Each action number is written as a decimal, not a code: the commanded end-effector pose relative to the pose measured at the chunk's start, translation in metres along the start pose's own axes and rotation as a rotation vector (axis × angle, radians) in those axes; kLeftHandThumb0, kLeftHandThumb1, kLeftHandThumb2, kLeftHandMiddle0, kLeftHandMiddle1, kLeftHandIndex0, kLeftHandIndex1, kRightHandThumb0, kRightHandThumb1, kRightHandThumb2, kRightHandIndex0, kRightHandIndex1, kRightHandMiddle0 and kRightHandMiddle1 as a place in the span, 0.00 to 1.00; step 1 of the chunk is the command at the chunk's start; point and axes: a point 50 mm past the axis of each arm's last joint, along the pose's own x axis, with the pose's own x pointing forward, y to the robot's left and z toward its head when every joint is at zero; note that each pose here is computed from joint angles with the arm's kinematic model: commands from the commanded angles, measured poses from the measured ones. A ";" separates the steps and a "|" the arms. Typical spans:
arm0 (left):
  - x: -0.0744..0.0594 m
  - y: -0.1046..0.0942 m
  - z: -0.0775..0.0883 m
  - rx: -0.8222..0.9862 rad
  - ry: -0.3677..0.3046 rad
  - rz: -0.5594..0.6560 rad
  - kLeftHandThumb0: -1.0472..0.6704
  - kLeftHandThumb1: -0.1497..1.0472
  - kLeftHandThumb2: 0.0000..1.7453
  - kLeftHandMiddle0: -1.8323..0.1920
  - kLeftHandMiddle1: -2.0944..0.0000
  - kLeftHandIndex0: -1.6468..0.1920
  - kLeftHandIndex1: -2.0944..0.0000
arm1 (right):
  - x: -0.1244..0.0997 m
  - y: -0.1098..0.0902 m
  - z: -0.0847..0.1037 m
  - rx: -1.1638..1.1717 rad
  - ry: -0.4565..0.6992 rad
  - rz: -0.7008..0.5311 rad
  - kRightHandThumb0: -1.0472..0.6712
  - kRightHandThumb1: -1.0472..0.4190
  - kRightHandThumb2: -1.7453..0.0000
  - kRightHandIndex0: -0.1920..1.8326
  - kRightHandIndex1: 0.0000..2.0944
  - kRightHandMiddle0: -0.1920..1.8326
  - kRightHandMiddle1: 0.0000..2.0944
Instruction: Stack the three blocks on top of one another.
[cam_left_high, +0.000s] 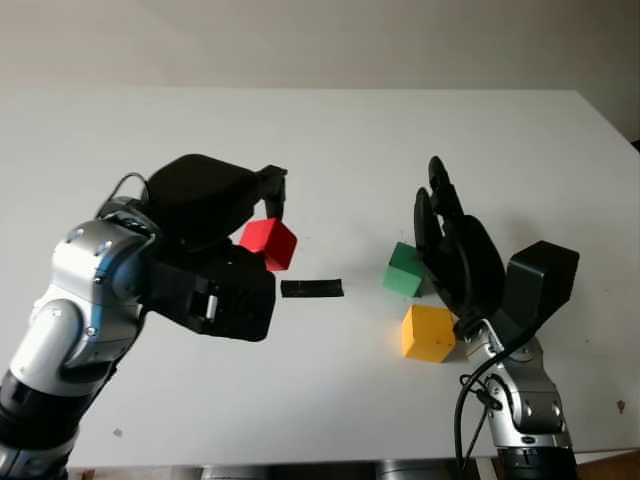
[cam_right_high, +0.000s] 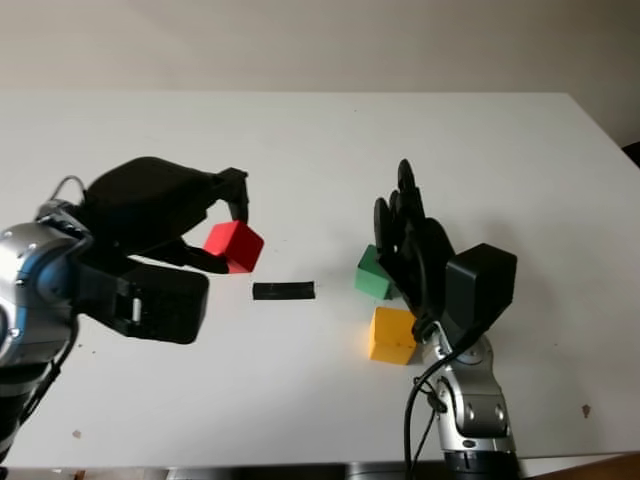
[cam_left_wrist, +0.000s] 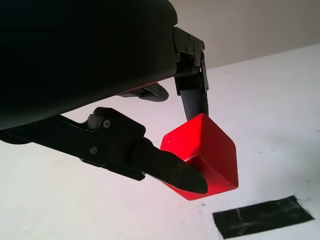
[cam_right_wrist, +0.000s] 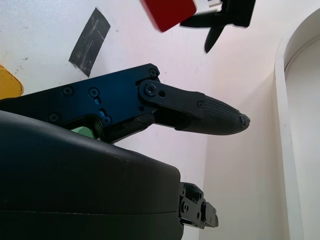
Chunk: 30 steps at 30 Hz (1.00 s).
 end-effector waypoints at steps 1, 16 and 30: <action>0.006 0.004 0.007 0.024 -0.013 0.003 0.39 0.96 0.03 0.72 0.97 0.75 0.28 | 0.000 0.000 0.004 -0.005 -0.014 0.000 0.17 0.00 0.63 0.00 0.00 0.00 0.00; 0.021 -0.036 0.038 0.066 -0.052 -0.076 0.39 0.96 0.03 0.90 0.56 0.79 0.17 | -0.002 0.004 0.002 -0.014 -0.012 -0.015 0.17 0.00 0.62 0.00 0.00 0.00 0.00; 0.030 -0.043 0.047 0.123 -0.054 -0.095 0.39 0.99 0.03 0.84 0.79 0.92 0.17 | -0.001 0.002 0.002 -0.014 -0.018 -0.020 0.18 0.00 0.62 0.00 0.00 0.00 0.00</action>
